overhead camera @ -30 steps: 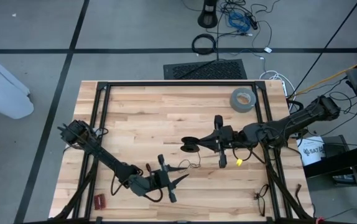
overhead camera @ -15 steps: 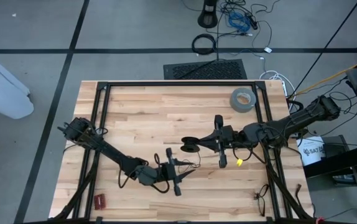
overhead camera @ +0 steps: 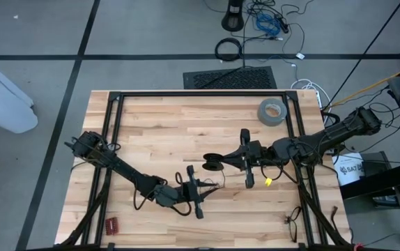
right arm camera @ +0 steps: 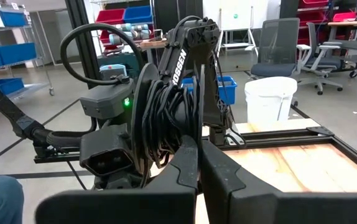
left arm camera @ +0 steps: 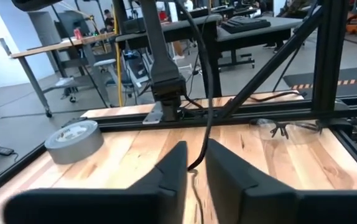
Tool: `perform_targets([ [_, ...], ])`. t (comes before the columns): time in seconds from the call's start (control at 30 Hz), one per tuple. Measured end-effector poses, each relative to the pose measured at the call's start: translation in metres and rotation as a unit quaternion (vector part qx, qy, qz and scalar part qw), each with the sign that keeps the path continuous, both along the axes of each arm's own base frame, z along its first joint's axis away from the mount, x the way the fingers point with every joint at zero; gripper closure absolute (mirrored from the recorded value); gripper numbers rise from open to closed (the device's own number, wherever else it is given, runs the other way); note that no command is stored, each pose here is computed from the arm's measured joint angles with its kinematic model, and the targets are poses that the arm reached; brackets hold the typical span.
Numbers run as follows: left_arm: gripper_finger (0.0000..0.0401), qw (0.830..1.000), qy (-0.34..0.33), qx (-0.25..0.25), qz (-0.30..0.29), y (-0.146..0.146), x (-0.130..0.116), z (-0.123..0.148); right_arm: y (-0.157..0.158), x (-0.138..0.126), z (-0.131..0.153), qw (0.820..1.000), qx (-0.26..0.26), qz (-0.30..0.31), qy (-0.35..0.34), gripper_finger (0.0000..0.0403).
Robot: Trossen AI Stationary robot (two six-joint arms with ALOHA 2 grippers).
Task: Coil cords
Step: Coil the black wire onto the spool
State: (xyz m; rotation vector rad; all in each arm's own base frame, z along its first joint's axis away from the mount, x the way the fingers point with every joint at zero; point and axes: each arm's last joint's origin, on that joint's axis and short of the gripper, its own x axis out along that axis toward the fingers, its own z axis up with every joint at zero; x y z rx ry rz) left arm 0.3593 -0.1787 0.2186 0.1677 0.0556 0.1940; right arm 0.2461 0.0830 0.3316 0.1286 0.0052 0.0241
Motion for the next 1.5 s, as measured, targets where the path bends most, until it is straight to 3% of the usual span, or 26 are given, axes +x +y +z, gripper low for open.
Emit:
perform_targets([
  [0.2,0.0393,1.000,0.003,0.000,0.011,-0.002,-0.002,-0.001,0.000,0.000,0.000,1.000,0.000,0.000,0.000,0.0403],
  [0.67,0.0399,0.990,0.084,0.012,0.108,-0.004,-0.017,-0.015,0.006,-0.002,-0.005,1.000,0.011,0.014,0.024,0.0403],
  [1.5,0.0401,0.973,0.166,-0.065,0.145,0.027,-0.066,0.030,0.014,0.002,-0.030,0.993,-0.015,0.021,0.118,0.0403],
])
